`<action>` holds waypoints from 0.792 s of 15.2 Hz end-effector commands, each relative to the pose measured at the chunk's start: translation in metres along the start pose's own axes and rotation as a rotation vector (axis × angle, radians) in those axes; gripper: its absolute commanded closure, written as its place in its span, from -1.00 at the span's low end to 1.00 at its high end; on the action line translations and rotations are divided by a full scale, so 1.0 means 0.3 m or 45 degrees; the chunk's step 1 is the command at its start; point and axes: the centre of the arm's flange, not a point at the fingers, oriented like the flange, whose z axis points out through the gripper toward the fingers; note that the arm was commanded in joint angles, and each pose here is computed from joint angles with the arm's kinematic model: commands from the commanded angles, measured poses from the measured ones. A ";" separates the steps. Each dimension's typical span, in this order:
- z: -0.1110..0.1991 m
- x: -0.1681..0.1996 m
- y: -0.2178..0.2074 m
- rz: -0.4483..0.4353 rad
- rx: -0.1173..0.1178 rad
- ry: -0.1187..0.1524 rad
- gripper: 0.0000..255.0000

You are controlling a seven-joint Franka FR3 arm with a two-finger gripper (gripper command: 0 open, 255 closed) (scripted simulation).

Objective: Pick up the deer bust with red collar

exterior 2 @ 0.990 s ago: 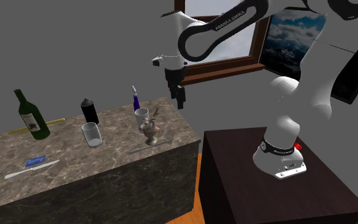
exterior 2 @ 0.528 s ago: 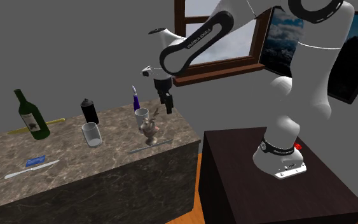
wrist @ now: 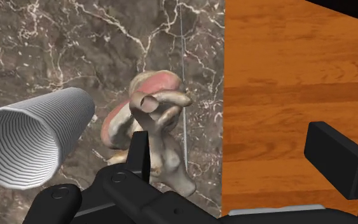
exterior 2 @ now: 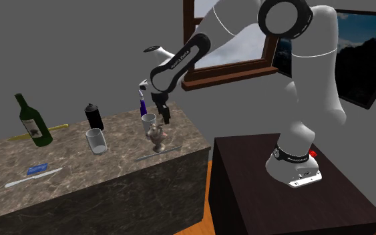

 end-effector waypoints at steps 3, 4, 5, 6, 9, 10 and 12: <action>0.107 0.076 0.118 -0.035 -0.017 -0.007 -1.00; 0.134 0.094 0.147 -0.043 -0.021 -0.009 -1.00; 0.160 0.112 0.177 -0.051 -0.025 -0.011 -1.00; 0.171 0.120 0.190 -0.055 -0.027 -0.012 -1.00; 0.224 0.124 0.188 -0.055 -0.027 -0.012 -1.00; 0.241 0.125 0.188 -0.055 -0.027 -0.012 -1.00; 0.276 0.128 0.187 -0.055 -0.027 -0.012 -1.00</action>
